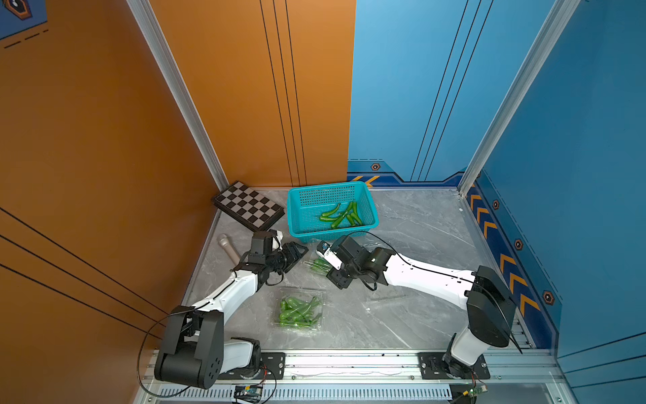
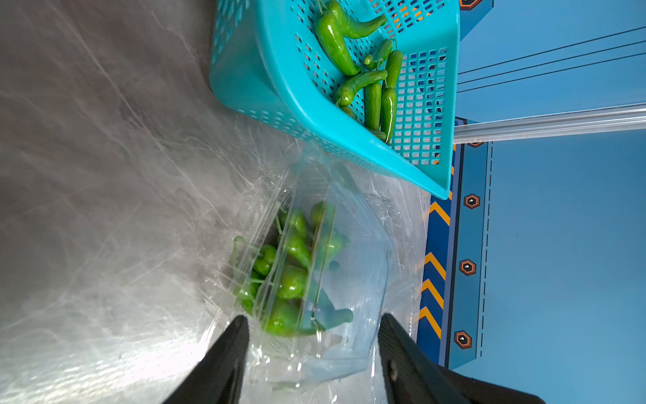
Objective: Take small green peppers out of containers
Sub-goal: Move the packing box to the center of the board, then open the packing box at the center of the board.
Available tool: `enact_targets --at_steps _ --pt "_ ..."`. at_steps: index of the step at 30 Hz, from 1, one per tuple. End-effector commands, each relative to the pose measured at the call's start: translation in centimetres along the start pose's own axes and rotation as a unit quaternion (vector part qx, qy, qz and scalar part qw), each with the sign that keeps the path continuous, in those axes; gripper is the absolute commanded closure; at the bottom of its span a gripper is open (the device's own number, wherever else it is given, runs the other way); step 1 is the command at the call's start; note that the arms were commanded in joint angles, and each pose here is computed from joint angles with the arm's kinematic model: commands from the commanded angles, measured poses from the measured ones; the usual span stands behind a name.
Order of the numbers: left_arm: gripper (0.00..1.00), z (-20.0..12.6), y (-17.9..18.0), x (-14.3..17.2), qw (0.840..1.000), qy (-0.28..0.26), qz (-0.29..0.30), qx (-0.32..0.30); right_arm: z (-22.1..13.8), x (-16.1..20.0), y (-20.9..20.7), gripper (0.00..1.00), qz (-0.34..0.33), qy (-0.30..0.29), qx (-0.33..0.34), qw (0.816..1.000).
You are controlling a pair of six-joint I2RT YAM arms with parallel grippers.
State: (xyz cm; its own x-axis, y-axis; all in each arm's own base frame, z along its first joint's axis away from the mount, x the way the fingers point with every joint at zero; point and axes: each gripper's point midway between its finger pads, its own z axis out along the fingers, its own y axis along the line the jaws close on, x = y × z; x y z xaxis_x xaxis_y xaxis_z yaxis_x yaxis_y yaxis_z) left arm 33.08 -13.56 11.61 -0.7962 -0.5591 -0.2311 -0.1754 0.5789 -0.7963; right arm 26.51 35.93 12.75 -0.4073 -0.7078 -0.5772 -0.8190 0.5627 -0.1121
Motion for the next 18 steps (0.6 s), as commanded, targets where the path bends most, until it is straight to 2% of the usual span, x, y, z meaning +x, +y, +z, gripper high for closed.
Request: enact_targets --at_steps 1,7,11,18 --pt "0.39 0.2 -1.7 -0.6 1.000 -0.002 0.012 0.022 0.6 -0.6 -0.6 0.30 -0.031 0.008 0.037 0.999" --pt "0.39 0.2 -2.3 -0.6 0.999 -0.002 0.014 0.029 2.3 -0.8 -0.3 0.30 -0.038 0.007 0.042 0.998" --pt "0.39 0.1 -2.6 -0.8 0.999 -0.002 0.015 0.033 2.9 -1.2 -1.1 0.30 -0.040 0.004 0.074 0.996" --pt "0.39 0.3 -2.7 -0.8 0.999 0.001 0.015 0.035 3.8 -1.4 -1.9 0.31 -0.041 0.006 0.092 0.995"
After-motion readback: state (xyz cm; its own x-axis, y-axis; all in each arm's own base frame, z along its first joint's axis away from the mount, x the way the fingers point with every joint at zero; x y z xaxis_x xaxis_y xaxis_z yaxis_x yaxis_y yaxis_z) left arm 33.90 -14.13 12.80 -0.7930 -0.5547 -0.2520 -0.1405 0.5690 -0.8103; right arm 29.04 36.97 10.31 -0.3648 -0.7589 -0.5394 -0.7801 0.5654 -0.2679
